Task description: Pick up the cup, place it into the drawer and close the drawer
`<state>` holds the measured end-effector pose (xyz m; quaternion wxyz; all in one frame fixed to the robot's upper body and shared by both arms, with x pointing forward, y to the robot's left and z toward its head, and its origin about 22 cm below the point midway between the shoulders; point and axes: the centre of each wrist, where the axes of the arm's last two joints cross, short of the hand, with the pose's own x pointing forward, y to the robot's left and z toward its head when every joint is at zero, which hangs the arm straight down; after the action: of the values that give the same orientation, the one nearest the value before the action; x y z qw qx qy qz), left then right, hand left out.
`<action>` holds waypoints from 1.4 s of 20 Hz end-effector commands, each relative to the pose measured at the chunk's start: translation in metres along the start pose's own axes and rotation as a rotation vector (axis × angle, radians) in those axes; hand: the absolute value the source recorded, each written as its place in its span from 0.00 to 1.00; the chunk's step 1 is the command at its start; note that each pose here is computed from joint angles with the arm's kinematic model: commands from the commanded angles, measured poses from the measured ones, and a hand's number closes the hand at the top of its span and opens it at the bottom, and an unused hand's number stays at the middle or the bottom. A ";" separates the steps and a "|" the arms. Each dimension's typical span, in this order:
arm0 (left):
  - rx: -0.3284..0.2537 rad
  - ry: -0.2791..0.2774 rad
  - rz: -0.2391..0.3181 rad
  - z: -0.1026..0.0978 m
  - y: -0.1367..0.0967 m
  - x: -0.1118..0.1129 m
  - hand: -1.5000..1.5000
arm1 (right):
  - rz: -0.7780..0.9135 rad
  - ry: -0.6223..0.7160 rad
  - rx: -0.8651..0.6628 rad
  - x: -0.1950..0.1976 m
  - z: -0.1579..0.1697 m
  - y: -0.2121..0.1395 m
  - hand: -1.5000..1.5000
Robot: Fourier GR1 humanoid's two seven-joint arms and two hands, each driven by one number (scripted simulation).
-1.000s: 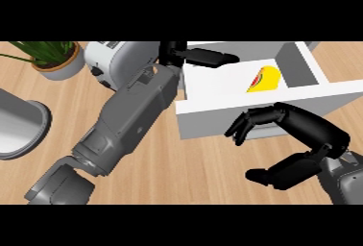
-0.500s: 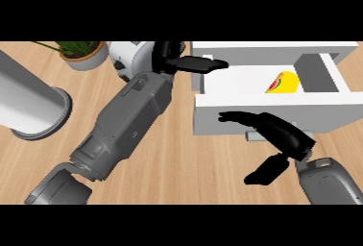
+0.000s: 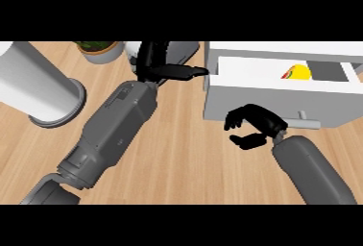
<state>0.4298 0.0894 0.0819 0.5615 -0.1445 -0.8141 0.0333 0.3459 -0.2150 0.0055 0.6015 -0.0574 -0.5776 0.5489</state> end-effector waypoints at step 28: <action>-0.080 0.032 0.052 0.035 0.077 0.007 0.00 | -0.170 -0.057 -0.458 -0.022 0.025 -0.174 1.00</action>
<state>0.4114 0.1609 0.0616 0.5656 -0.1877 -0.8029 0.0122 0.4044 -0.2878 0.0358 0.6378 0.0014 -0.6534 0.4077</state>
